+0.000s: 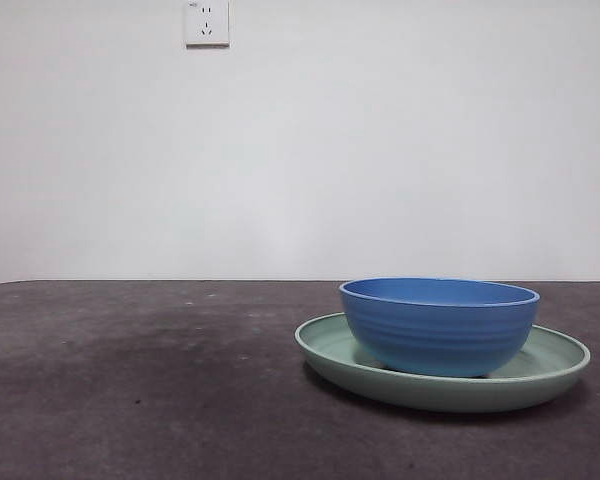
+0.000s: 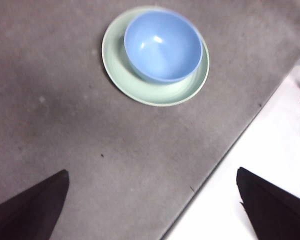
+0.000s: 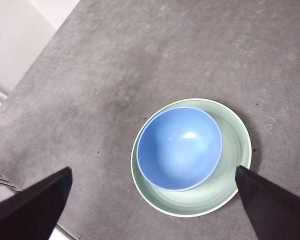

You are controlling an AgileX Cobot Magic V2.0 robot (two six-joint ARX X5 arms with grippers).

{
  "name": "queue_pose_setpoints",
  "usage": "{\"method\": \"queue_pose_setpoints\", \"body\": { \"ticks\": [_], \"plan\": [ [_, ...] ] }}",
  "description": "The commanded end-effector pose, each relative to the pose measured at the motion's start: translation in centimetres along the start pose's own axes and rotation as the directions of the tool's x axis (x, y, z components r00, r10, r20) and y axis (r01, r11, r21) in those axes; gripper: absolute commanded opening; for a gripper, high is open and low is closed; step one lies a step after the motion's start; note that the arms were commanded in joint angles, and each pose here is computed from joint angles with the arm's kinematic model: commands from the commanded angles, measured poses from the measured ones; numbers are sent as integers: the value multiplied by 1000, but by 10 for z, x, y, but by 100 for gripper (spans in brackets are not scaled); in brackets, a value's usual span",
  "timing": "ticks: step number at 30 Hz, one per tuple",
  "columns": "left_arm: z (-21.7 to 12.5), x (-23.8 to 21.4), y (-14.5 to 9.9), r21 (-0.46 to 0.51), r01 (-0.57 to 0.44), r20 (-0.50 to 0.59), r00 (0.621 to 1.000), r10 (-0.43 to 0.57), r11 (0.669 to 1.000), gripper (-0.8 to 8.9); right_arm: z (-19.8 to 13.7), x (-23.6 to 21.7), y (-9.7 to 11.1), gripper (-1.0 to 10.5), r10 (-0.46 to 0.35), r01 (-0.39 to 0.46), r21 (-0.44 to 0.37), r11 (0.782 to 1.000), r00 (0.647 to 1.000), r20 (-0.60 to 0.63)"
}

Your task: Pick up the blue bowl, put it on the green plate, put it on desk

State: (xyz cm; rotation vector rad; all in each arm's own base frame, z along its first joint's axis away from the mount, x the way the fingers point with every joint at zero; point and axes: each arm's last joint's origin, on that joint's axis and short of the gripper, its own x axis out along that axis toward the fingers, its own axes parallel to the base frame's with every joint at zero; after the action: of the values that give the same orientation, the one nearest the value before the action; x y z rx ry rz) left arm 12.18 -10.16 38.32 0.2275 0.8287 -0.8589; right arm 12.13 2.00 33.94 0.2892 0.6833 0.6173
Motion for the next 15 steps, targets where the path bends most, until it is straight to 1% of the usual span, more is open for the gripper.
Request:
{"method": "queue_pose_setpoints", "body": {
  "ticks": [1, 3, 6, 9, 11, 13, 15],
  "plan": [
    [-18, -3, -2, 5, 0, 69, 998, 0, 1000, 560, 4, -2, 2, 521, 0, 0, -27, 1000, 1000, 12],
    [-31, -4, -3, 3, -1, 90, 996, 1, 1000, 560, 4, -2, 2, 521, 0, 0, -28, 1000, 1000, 12],
    [-49, -4, -5, 4, 7, 89, 996, -7, 1000, 560, 4, -2, 2, 521, 1, 0, -26, 1000, 1000, 10],
    [-62, -4, -7, 6, 65, 95, 993, -65, 998, 559, 2, -2, 2, 521, -1, 1, -13, 1000, 1000, -7],
    [-68, -7, -8, 4, 82, 108, 991, -82, 997, 559, 0, -2, 2, 522, -7, 7, -4, 1000, 1000, -20],
    [-72, -10, -10, 8, 81, 126, 989, -82, 997, 560, -1, -2, 0, 521, -43, 43, 7, 999, 999, -32],
    [-74, -14, -11, 15, 80, 149, 986, -81, 997, 560, -3, -2, -1, 521, -99, 100, 18, 995, 994, -50]
  ]
}}
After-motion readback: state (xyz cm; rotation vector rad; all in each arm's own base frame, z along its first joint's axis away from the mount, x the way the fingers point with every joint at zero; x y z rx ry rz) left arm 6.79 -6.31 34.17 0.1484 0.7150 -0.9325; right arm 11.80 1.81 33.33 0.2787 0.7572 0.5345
